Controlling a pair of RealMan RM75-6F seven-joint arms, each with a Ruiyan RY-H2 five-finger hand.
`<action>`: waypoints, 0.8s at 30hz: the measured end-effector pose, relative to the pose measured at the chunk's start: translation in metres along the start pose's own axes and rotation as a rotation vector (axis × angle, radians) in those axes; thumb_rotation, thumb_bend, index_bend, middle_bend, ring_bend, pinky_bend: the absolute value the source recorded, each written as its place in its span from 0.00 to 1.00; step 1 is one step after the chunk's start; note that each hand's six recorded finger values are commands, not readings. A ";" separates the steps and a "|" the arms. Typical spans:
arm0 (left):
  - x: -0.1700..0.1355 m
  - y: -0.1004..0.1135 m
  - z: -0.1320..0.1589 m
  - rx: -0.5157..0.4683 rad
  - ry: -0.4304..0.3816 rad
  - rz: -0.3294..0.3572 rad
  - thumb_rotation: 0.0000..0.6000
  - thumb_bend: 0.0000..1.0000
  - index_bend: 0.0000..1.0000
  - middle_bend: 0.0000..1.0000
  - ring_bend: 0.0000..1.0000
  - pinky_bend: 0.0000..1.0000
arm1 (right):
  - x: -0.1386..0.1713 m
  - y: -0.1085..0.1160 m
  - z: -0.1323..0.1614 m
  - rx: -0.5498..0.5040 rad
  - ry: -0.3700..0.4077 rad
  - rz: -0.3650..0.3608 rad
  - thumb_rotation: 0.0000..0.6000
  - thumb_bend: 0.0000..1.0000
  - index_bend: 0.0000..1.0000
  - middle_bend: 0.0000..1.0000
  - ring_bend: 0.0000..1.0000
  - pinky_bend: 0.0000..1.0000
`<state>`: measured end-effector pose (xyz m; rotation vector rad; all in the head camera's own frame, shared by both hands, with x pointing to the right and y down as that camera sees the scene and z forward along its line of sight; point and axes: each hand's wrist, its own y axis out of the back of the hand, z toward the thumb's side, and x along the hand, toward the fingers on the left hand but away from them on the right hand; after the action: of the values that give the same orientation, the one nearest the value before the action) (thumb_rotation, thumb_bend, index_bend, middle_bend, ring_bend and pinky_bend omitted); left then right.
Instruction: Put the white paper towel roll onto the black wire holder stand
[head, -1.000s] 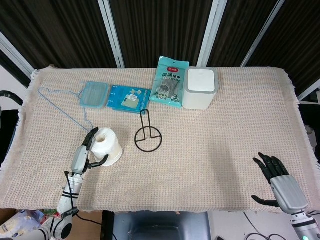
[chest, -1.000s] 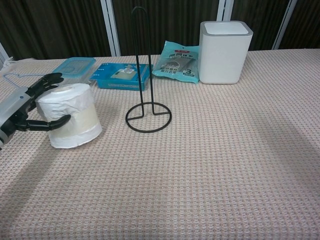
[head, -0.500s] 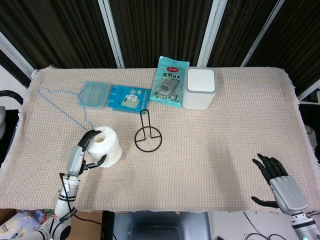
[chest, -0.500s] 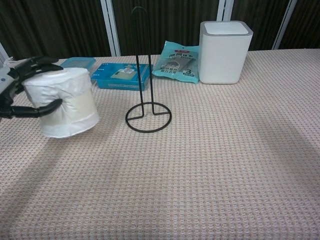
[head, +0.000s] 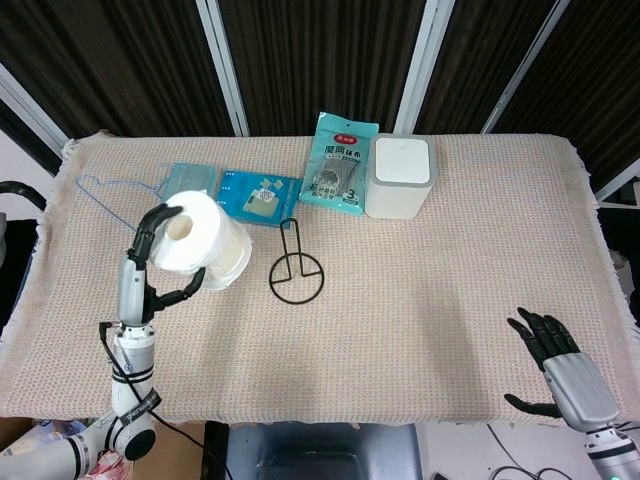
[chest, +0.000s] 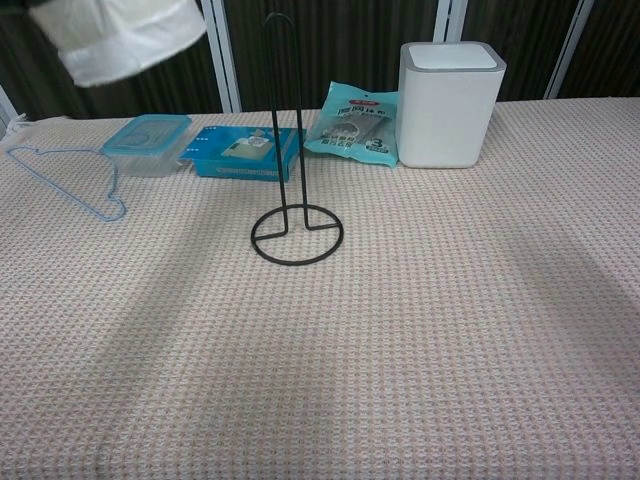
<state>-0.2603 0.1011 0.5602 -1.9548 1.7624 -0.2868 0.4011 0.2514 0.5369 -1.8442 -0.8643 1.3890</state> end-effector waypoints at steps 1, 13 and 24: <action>0.008 -0.001 0.008 -0.024 0.000 0.009 1.00 0.40 0.13 0.19 0.29 0.66 | 0.000 0.001 -0.001 0.001 -0.003 -0.003 1.00 0.14 0.00 0.00 0.00 0.00; 0.089 -0.056 0.067 0.011 0.002 -0.060 1.00 0.41 0.13 0.19 0.29 0.66 | 0.002 0.013 -0.009 -0.017 -0.026 -0.039 1.00 0.14 0.00 0.00 0.00 0.00; 0.094 -0.093 0.045 0.083 0.047 -0.100 1.00 0.41 0.13 0.19 0.29 0.66 | 0.004 0.019 -0.015 -0.040 -0.038 -0.046 1.00 0.14 0.00 0.00 0.00 0.00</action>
<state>-0.1447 0.0234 0.5513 -1.9950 1.6574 -0.4365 0.4189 0.2419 0.5223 -1.8217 -0.9540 1.3918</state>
